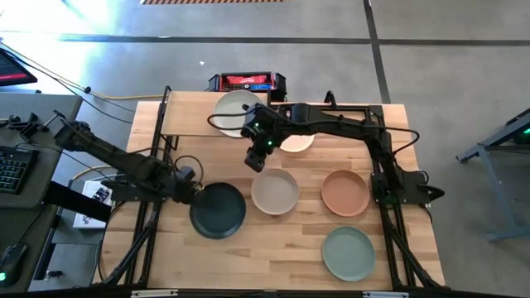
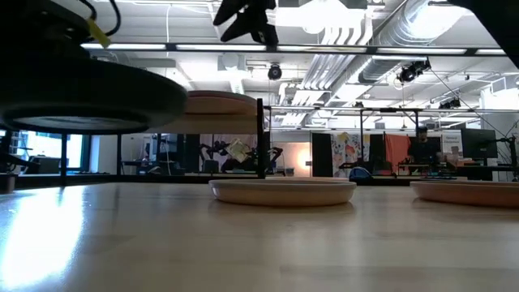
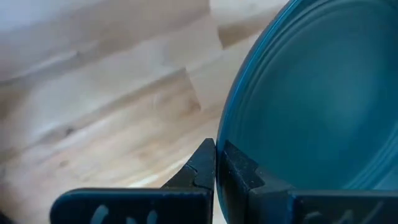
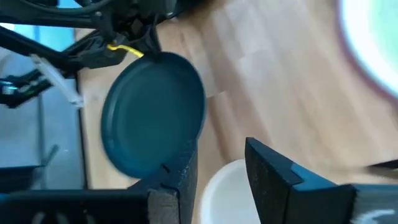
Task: Place and stack plates onto a shelf
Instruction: Stack the dark blue plate on top of the white plate on the shelf
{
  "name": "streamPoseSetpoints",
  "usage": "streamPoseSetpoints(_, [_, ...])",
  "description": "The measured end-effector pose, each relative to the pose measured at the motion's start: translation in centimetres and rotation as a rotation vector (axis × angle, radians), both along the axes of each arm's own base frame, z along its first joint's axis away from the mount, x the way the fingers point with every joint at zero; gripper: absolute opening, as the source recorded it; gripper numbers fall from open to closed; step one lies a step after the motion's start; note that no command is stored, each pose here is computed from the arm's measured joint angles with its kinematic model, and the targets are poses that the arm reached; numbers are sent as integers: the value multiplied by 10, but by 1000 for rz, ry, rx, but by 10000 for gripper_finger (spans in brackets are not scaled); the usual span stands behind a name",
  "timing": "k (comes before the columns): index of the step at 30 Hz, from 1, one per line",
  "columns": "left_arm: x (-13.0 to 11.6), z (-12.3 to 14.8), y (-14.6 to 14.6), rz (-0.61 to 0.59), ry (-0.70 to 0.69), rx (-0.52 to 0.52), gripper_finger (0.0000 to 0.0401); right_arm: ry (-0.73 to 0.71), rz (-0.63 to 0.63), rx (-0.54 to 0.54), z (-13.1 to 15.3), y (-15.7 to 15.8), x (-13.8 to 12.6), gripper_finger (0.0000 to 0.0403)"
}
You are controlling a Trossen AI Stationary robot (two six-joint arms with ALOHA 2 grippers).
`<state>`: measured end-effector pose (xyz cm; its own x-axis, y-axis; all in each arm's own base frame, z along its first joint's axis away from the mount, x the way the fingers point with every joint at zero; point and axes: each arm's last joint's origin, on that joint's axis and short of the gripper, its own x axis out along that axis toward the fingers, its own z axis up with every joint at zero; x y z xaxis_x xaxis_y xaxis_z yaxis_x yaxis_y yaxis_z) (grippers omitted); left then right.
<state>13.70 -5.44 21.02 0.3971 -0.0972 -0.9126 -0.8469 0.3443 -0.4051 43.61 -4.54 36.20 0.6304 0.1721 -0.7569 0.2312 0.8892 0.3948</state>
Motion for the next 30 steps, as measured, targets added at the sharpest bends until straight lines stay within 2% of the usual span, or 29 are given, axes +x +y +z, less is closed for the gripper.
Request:
streamPoseSetpoints(5, [10,3,13,49,-69,19,1,-2,-2,-64,0,-10,-1,132])
streamPoseSetpoints(11, [18,5,26,109,-130,46,1,8,-30,-70,-1,-16,-2,157])
streamPoseSetpoints(20, [24,15,40,159,-180,87,0,137,-115,-82,-13,-16,-6,158])
streamPoseSetpoints(30, [36,31,50,167,-234,175,0,175,-121,-67,-20,-10,-3,158])
